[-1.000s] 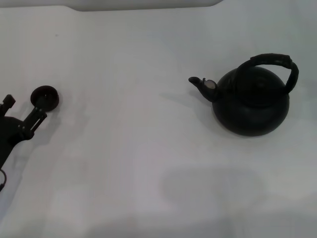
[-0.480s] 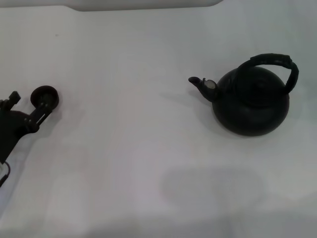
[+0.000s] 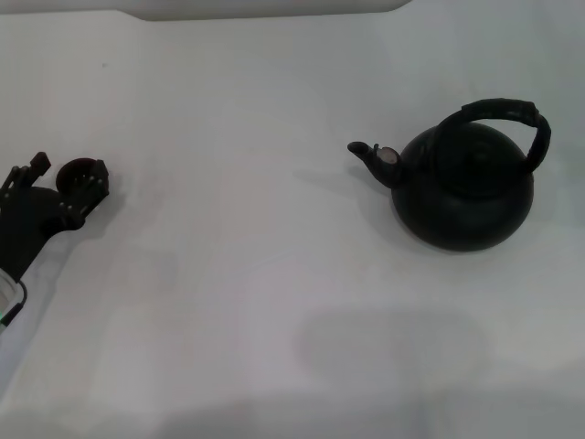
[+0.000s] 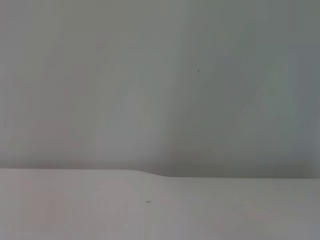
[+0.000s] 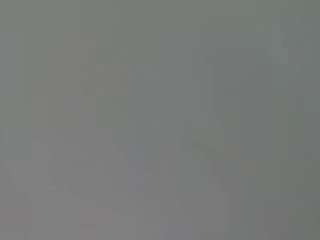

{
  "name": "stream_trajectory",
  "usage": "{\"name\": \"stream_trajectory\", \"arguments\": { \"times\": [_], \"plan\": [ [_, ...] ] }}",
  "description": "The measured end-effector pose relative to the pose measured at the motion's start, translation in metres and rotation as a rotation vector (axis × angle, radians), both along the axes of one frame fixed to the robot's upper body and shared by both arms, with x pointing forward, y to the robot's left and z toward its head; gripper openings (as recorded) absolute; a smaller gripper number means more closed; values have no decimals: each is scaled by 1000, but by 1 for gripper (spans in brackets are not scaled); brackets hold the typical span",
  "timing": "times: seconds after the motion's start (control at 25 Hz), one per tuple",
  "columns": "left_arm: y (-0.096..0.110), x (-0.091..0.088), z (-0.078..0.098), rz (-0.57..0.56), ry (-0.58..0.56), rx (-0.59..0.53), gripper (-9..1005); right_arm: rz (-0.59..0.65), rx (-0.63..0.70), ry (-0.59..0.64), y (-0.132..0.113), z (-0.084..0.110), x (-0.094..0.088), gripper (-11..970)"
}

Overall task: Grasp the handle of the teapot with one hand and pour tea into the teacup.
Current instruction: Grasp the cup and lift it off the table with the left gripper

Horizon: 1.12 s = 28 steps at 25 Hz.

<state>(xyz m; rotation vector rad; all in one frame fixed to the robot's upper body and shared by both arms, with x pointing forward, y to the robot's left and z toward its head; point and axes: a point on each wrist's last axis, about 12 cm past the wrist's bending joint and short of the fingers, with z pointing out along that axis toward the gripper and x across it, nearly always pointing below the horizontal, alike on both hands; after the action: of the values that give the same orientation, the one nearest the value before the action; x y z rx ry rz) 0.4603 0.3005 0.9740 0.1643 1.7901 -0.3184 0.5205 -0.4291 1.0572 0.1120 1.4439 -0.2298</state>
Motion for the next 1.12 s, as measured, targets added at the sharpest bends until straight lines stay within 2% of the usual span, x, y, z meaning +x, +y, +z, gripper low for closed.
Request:
{"name": "stream_trajectory", "arguments": {
  "times": [1.12],
  "plan": [
    [-5,4,-8,-22,72,36,862,12,-14,-26,0,7,6,866]
  ]
}}
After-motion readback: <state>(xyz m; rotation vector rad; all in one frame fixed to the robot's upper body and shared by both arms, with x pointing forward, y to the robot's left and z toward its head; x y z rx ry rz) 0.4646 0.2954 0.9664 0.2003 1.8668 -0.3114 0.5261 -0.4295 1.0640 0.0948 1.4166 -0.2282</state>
